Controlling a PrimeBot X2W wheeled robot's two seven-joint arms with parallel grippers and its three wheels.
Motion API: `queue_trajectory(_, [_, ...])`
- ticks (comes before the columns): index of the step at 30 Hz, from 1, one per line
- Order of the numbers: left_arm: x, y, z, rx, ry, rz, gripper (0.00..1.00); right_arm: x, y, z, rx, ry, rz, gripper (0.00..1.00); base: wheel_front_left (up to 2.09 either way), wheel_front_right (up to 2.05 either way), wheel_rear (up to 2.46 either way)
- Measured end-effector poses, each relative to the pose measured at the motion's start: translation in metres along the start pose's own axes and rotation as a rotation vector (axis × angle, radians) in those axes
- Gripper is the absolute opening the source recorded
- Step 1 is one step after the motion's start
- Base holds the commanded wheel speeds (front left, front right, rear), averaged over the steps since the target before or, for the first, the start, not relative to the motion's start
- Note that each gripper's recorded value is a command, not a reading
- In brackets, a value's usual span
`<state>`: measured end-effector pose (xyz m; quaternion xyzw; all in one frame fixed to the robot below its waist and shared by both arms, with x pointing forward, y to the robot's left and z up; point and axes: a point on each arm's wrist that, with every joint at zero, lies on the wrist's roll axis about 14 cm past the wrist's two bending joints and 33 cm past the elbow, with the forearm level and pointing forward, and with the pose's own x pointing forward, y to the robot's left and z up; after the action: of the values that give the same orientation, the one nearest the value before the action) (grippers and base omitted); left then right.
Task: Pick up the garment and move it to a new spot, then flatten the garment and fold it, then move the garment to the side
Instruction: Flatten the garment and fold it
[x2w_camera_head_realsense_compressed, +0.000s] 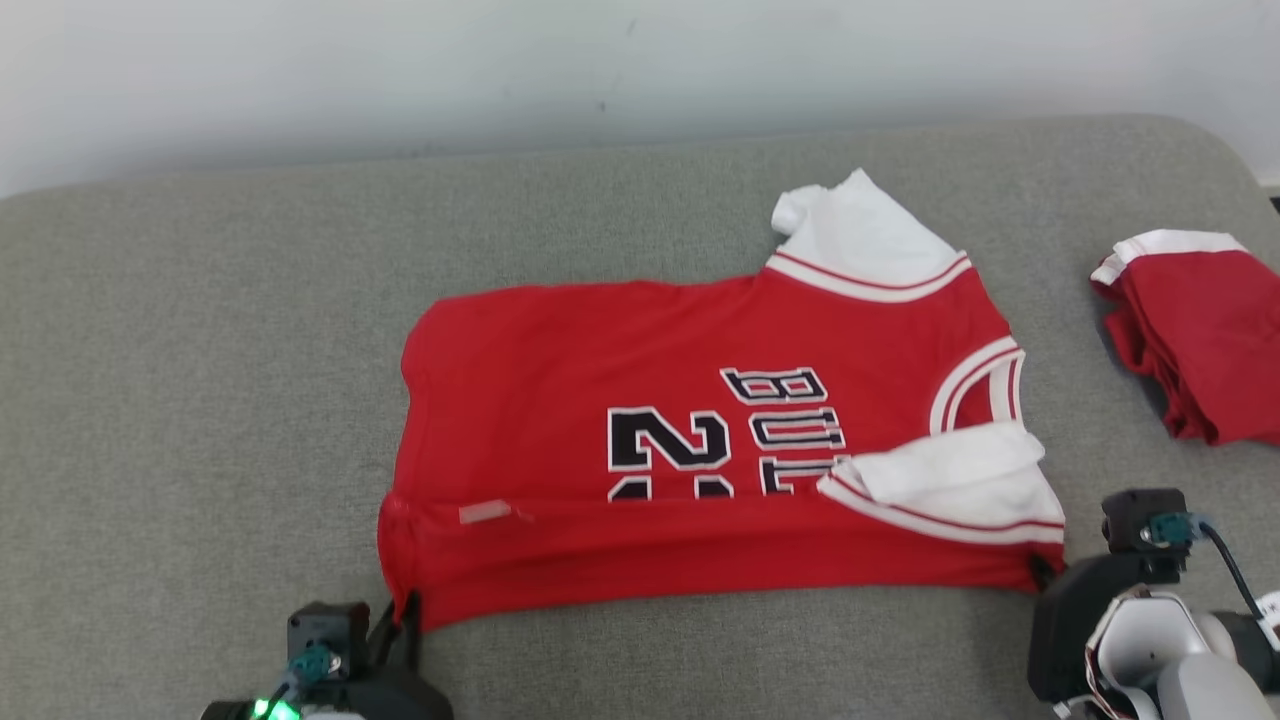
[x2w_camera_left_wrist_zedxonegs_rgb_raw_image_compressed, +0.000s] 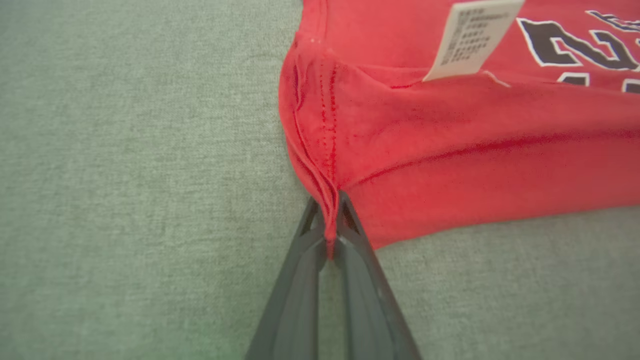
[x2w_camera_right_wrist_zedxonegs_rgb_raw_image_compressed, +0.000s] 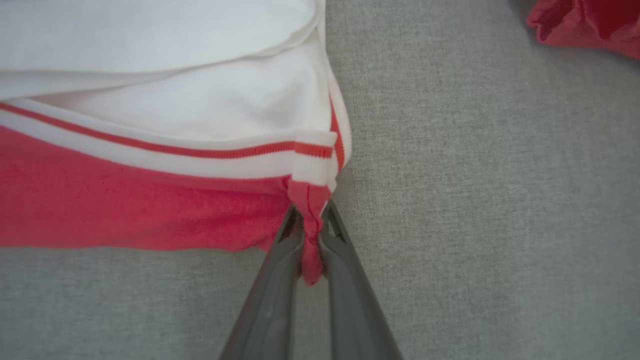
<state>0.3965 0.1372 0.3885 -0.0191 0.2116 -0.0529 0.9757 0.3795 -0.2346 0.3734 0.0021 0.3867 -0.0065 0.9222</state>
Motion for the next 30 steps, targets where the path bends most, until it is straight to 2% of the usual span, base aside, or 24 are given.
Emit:
queue_trajectory(13, [-0.048,0.005,-0.008,-0.004,0.012,0.003,0.00,-0.043,-0.003,-0.011,0.031,-0.049,-0.001,0.00,0.00,0.00,0.00])
queue_trajectory(18, [-0.061,0.004,-0.012,-0.026,0.029,0.010,0.00,-0.051,0.004,-0.022,0.047,-0.023,0.010,0.00,0.00,0.00,0.00])
queue_trajectory(19, [-0.063,0.004,-0.015,-0.033,0.043,0.012,0.11,-0.051,0.006,-0.028,0.040,-0.006,0.012,0.00,0.00,0.00,0.00])
queue_trajectory(20, [-0.065,0.004,-0.018,-0.033,0.053,0.011,0.37,-0.052,0.007,-0.033,0.033,0.012,0.015,0.00,0.00,0.00,0.00])
queue_trajectory(21, [-0.065,0.004,-0.018,-0.031,0.053,0.011,1.00,-0.052,0.009,-0.037,0.034,0.022,0.019,0.16,0.00,0.00,0.00])
queue_trajectory(22, [-0.065,0.004,-0.018,-0.031,0.051,0.013,1.00,-0.051,0.011,-0.040,0.038,0.029,0.023,0.16,0.00,0.00,0.00])
queue_trajectory(23, [-0.065,0.004,-0.018,-0.031,0.051,0.015,1.00,-0.050,0.013,-0.043,0.034,0.037,0.025,0.47,0.00,0.00,0.00])
queue_trajectory(24, [-0.065,0.005,-0.018,-0.029,0.052,0.019,1.00,-0.050,0.013,-0.046,0.025,0.046,0.020,1.00,0.00,0.00,0.00])
queue_trajectory(27, [-0.065,0.008,-0.018,-0.028,0.048,0.035,1.00,-0.048,0.011,-0.051,0.013,0.057,0.008,1.00,0.00,0.00,0.00])
queue_trajectory(30, [-0.065,0.014,-0.015,-0.034,0.036,0.052,1.00,-0.045,0.012,-0.037,-0.008,0.025,0.012,1.00,0.00,0.00,0.00])
